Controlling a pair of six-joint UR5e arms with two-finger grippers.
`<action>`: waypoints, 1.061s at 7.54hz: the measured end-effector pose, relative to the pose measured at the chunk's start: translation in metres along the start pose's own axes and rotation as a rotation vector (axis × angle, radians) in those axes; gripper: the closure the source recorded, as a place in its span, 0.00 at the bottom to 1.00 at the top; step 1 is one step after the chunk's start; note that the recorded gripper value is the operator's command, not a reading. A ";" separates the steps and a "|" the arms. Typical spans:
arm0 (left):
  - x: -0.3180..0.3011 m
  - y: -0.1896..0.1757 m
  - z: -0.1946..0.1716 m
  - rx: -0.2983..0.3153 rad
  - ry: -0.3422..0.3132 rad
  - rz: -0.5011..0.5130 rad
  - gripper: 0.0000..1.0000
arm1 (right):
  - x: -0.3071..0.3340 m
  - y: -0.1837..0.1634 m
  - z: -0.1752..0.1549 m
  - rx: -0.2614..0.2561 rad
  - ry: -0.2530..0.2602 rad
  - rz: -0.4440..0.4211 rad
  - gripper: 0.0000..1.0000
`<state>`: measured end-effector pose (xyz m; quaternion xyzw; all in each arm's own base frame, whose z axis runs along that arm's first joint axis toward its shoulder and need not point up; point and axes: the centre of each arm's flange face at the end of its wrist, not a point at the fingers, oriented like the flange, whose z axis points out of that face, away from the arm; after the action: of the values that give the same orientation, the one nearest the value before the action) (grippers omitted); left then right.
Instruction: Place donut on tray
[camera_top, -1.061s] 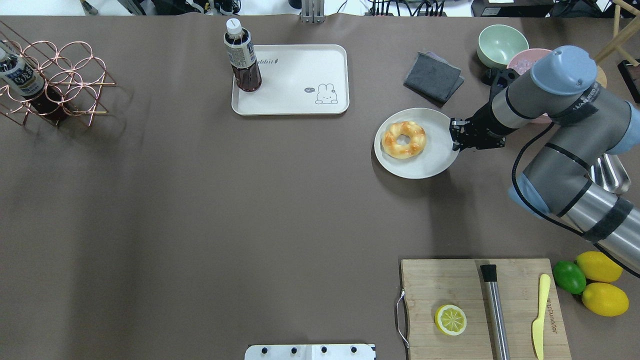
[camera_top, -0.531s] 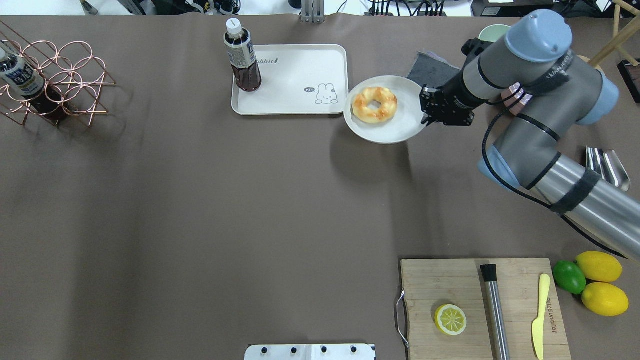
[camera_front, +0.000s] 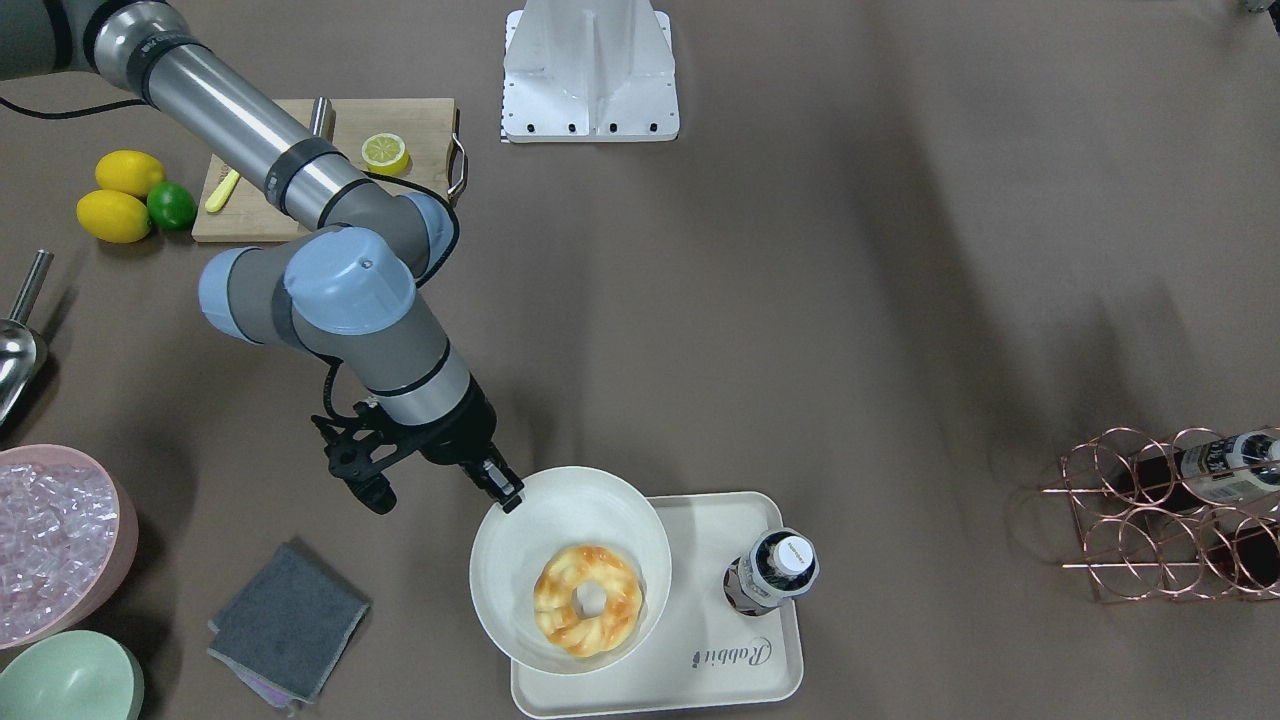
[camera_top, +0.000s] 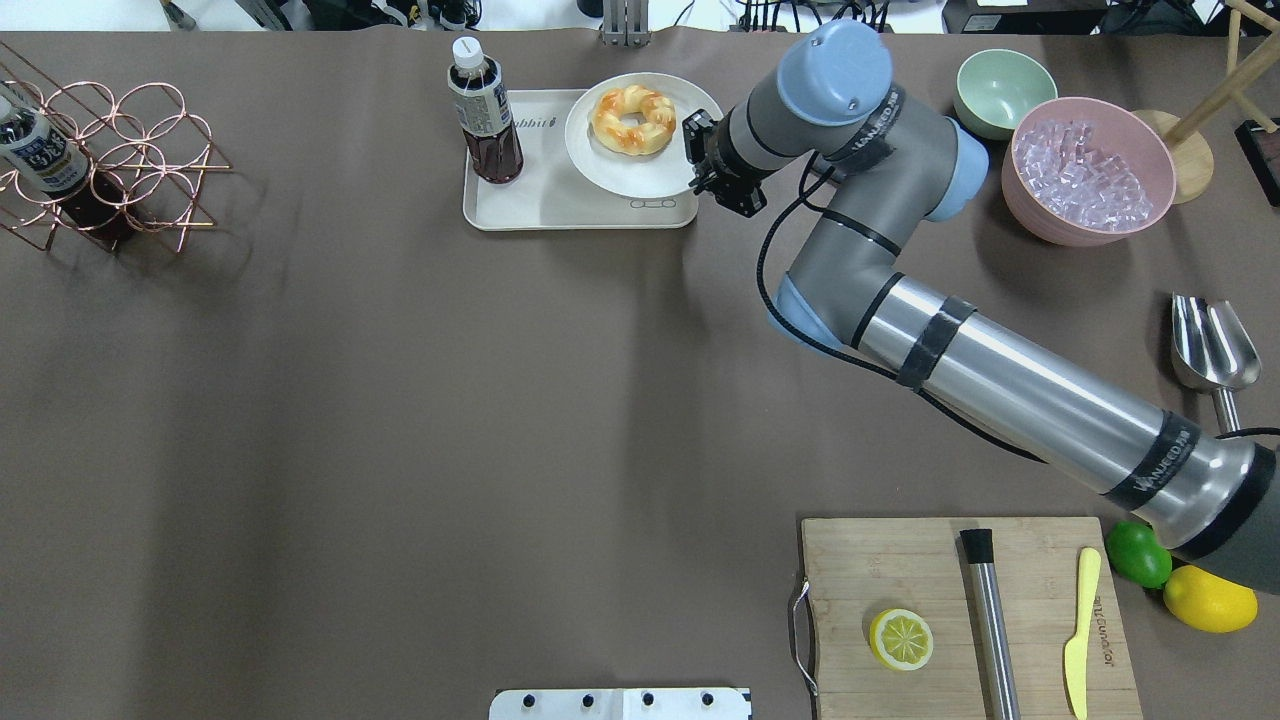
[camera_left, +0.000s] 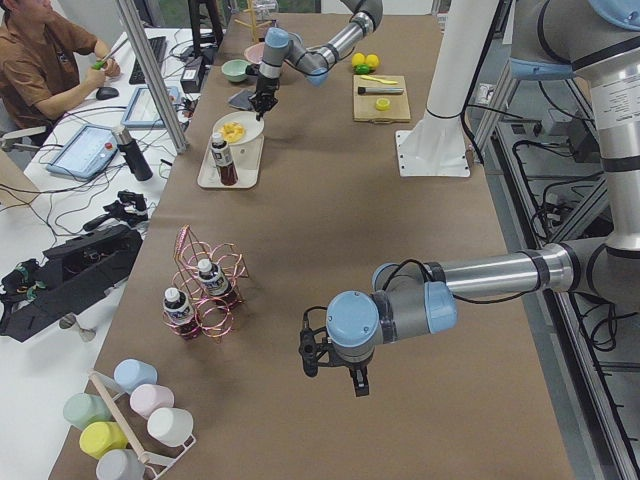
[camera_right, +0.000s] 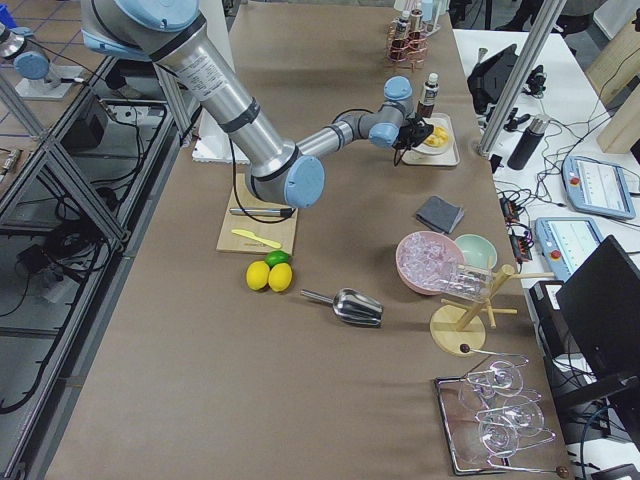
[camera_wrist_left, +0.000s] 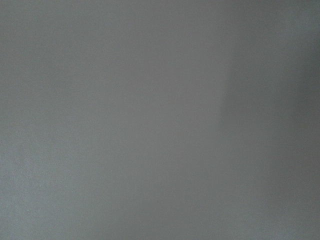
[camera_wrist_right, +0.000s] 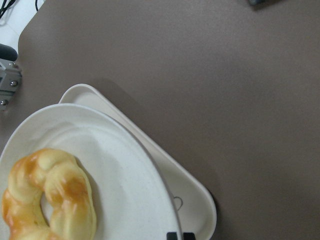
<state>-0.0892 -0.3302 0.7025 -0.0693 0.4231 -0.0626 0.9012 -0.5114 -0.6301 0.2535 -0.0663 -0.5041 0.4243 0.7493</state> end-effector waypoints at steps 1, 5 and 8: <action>0.001 0.000 -0.001 0.001 0.000 0.002 0.02 | -0.008 0.017 0.015 0.032 -0.003 0.028 1.00; 0.000 -0.001 -0.001 0.007 -0.001 0.004 0.02 | -0.030 0.061 0.048 0.095 -0.005 0.083 0.23; -0.001 0.000 -0.001 0.009 -0.001 0.004 0.02 | -0.030 0.070 0.051 0.107 -0.012 0.080 0.02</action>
<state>-0.0903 -0.3299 0.7023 -0.0645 0.4224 -0.0626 0.9019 -0.5967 -0.6244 0.2202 -0.0437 -0.4821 0.4807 0.7312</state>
